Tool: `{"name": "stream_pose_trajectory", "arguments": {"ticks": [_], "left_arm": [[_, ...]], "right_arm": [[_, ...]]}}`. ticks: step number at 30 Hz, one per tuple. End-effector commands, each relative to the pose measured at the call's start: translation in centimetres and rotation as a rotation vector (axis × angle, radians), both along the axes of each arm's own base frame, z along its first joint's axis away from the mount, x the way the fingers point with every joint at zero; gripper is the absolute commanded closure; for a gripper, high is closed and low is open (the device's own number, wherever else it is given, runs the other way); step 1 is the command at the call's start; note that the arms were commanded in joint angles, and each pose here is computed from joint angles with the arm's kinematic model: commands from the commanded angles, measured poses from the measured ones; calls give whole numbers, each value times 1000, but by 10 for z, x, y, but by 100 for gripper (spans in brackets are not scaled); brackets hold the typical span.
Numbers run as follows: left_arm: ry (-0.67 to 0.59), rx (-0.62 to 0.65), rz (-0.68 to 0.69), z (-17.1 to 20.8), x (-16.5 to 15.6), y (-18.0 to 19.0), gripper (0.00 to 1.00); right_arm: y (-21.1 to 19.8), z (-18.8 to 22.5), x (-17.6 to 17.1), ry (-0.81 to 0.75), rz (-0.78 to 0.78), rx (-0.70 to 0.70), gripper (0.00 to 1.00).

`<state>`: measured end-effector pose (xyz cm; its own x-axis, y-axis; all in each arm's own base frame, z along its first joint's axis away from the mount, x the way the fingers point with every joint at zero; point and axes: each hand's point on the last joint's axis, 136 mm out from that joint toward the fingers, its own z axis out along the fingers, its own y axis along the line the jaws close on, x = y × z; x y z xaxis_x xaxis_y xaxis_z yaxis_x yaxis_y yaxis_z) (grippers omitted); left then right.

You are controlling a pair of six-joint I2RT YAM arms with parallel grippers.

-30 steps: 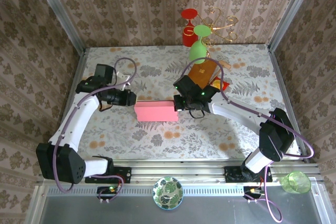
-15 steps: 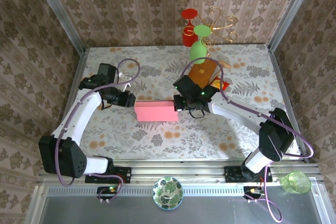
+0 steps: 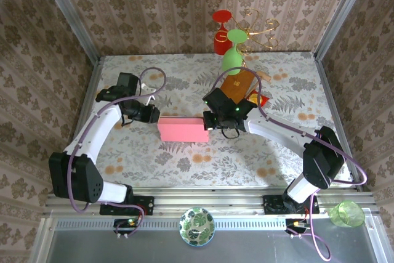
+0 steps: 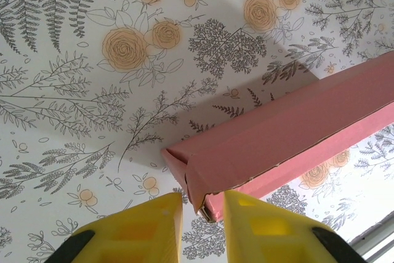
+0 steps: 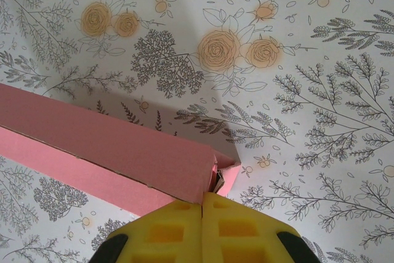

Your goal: Fold the paper box

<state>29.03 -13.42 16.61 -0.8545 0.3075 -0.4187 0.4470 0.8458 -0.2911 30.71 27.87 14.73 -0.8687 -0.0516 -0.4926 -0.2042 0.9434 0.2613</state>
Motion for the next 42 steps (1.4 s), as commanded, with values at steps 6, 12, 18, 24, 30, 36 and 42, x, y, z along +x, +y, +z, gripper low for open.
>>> {"name": "stream_pose_trajectory", "arguments": {"ticks": [6, 12, 18, 24, 30, 36, 42], "left_arm": [[-9, -34, -5, 6, 3, -10, 78], [-26, -11, 2, 7, 2, -7, 75], [-23, 6, 16, 1, 4, -4, 75], [-17, 3, 22, -3, 6, -5, 77], [-3, 0, 41, -6, 5, -4, 84], [11, -2, 57, -6, 3, -5, 90], [9, -6, 82, -2, 2, -5, 95]], "right_arm": [[-12, -29, -17, 100, 13, -103, 100], [-12, -28, -17, 99, 12, -101, 100], [-13, -29, -17, 101, 11, -101, 100], [-13, -29, -18, 101, 12, -101, 100], [-12, -28, -17, 99, 11, -101, 100], [-12, -29, -16, 100, 11, -102, 100], [-12, -28, -16, 99, 11, -101, 100]]}}
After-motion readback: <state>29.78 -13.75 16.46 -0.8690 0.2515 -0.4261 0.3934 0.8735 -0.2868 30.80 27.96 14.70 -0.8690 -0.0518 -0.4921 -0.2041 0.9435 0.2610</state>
